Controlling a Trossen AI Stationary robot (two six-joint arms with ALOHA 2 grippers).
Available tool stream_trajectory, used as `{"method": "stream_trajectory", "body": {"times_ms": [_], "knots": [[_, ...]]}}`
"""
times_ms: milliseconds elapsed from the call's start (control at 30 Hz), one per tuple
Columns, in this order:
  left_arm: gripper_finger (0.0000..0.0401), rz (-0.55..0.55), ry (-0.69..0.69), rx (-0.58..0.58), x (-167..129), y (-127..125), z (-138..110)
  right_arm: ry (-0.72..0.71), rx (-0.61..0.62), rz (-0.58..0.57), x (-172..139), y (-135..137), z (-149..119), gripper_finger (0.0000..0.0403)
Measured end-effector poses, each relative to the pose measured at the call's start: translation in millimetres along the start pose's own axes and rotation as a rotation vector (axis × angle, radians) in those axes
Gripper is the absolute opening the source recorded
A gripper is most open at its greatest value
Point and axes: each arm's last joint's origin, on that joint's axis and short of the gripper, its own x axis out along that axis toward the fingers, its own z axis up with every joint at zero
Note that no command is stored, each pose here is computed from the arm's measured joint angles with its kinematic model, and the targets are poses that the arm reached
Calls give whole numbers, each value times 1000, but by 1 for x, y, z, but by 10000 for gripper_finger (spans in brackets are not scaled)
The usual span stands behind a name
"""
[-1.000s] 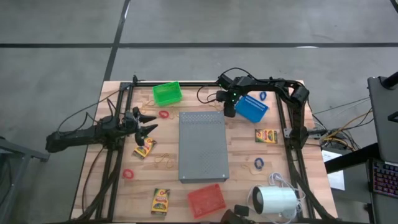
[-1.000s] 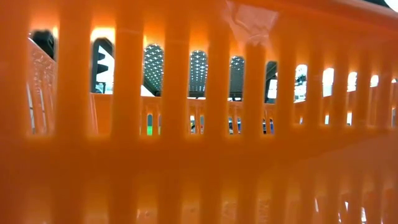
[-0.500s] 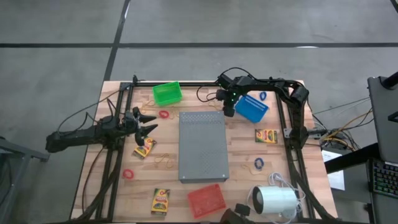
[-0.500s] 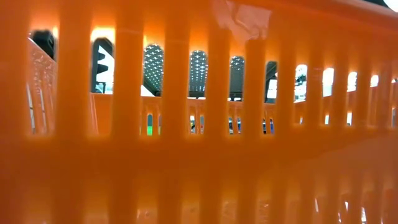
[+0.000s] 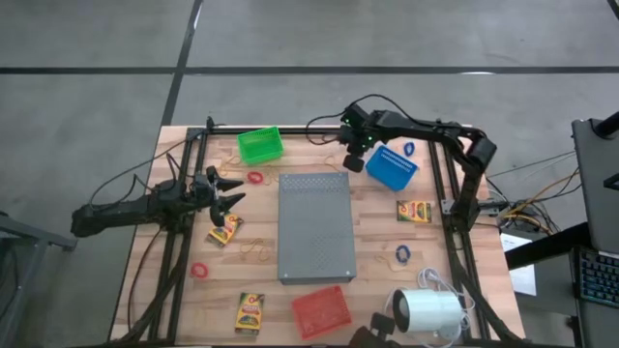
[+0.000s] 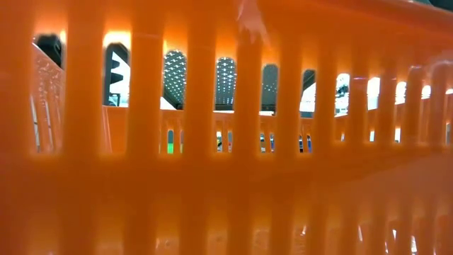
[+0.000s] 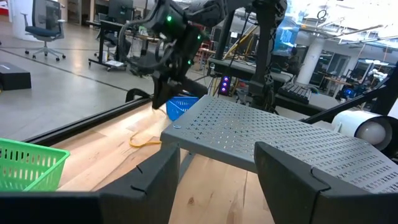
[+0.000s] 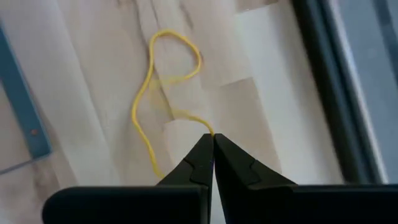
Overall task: Pick & Place Office Desk Supplies
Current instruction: Put the yellow rubber band into the blue basket
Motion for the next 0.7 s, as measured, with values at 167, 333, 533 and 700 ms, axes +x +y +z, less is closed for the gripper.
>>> {"method": "stream_trajectory", "body": {"times_ms": [167,333,533,700], "knots": [[212,0,0,0,0,0,0,-56,32,-86,-29,-2,2,8],[212,0,1,0,0,0,0,-138,51,-137,-66,-2,2,8],[212,0,1,0,0,0,0,-211,83,-155,-117,2,-10,8],[212,0,0,0,0,0,0,-194,141,-157,-151,8,-30,8]]}}
